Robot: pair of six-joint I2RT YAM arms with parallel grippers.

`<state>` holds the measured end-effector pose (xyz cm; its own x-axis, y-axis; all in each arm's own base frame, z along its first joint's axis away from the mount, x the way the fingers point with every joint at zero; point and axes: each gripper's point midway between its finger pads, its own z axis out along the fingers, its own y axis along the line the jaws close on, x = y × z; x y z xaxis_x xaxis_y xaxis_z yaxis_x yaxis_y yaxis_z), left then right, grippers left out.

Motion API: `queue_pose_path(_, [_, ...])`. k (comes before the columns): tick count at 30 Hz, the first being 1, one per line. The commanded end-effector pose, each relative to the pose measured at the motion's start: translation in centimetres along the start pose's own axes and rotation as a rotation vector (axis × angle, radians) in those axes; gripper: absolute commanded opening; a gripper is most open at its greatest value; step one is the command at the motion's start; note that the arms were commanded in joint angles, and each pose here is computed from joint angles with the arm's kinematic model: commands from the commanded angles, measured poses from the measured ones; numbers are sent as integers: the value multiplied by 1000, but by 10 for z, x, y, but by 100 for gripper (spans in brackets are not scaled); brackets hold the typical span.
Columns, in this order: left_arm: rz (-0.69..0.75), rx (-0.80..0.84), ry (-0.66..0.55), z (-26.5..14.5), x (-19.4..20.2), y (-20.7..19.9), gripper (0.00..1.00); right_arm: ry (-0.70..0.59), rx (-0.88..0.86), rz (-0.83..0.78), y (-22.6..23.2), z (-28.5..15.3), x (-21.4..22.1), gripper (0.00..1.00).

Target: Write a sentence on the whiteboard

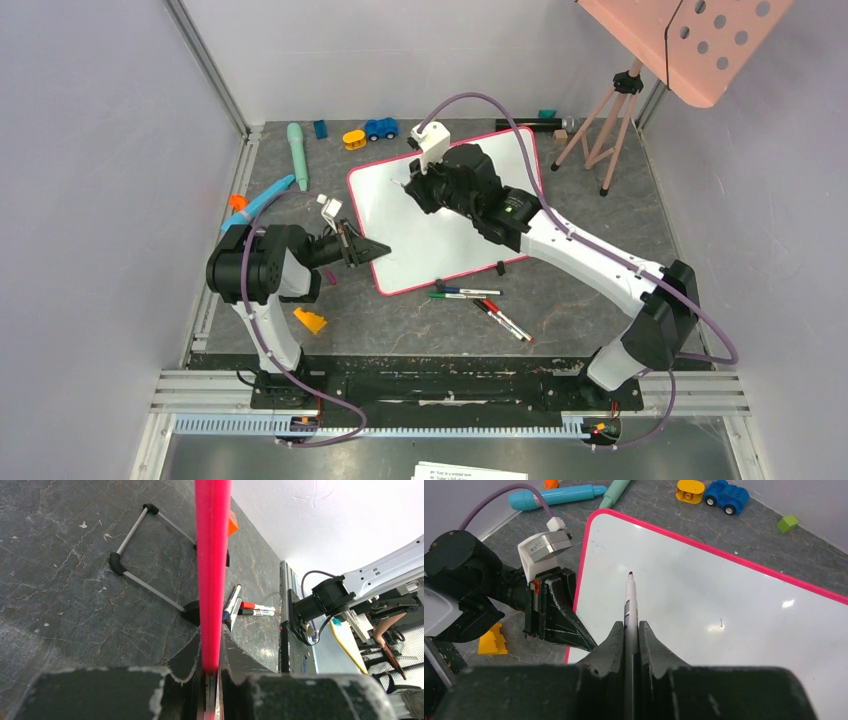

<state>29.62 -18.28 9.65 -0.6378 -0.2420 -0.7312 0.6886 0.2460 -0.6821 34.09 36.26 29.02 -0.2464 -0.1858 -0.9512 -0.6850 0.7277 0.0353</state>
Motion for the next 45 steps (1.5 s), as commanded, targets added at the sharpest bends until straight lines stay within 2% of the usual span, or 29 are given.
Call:
queue_pose_path(1, [87,50,37,4,12,-6,2,-81,39,-3,-7,-16,-25,0])
queue_pose_path(6, [112,56,37,3,11,-9,2,-72,86,17,-15,-19,-24,0])
queue_pose_path(11, [137,61,40,3,12,-9,2,-66,144,104,-22,-20,-20,0])
queue_pose_path(18, [130,87,63,6,14,-11,2,-27,105,125,-14,-14,-15,0])
queue_pose_path(22, [135,94,67,6,15,-12,2,-36,59,60,-7,-11,-21,0])
queue_pose_path(27, [132,101,74,7,16,-12,2,25,56,-5,1,5,-15,0])
queue_pose_path(33, [137,104,75,7,15,-12,2,16,34,-67,19,22,-26,0])
queue_pose_path(45, [145,101,71,7,16,-14,2,24,13,-74,28,43,-29,0])
